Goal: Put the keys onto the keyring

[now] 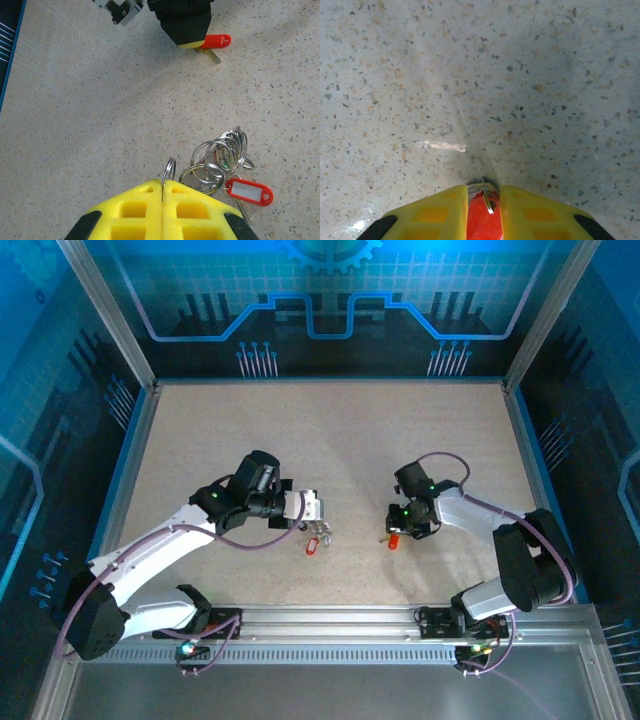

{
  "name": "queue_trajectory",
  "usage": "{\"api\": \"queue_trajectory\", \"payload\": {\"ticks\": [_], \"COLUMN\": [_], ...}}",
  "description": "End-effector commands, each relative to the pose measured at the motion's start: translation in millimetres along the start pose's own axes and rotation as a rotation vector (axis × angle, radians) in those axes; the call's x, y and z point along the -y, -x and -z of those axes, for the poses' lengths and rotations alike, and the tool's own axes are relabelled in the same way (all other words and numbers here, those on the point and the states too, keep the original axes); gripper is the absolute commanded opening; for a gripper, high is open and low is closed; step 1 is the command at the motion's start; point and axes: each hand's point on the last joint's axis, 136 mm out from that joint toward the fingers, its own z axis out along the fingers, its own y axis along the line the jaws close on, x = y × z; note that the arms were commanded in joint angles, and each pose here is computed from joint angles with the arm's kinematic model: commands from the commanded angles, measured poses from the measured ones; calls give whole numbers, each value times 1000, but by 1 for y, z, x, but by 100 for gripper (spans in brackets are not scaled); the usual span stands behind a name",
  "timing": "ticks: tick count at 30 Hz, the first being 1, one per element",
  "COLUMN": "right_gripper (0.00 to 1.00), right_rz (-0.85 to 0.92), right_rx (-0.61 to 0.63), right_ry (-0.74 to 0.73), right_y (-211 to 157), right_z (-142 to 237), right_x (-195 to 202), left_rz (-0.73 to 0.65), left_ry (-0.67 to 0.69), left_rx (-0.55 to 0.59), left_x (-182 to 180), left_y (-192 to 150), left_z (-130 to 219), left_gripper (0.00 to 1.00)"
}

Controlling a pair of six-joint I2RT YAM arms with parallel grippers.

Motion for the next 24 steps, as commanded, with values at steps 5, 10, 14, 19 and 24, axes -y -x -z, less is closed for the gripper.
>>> {"api": "queue_trajectory", "payload": {"ticks": [5, 10, 14, 19, 24], "right_gripper": [4, 4, 3, 0, 0], "right_rz": [32, 155, 368, 568, 685], "right_rx": [54, 120, 221, 359, 447], "right_ry": [-9, 67, 214, 400, 561], "right_y": [11, 14, 10, 6, 6], "right_z": [11, 27, 45, 73, 98], "right_x": [-4, -28, -72, -121, -154], "left_rz": [30, 60, 102, 101, 129], "left_ry": [-9, 14, 24, 51, 50], "left_rx": [24, 31, 49, 95, 111], "left_x": [-1, -7, -13, -16, -18], "left_y": [2, 3, 7, 14, 18], "left_z": [-4, -4, -2, 0, 1], "left_gripper": [0, 0, 0, 0, 0]}}
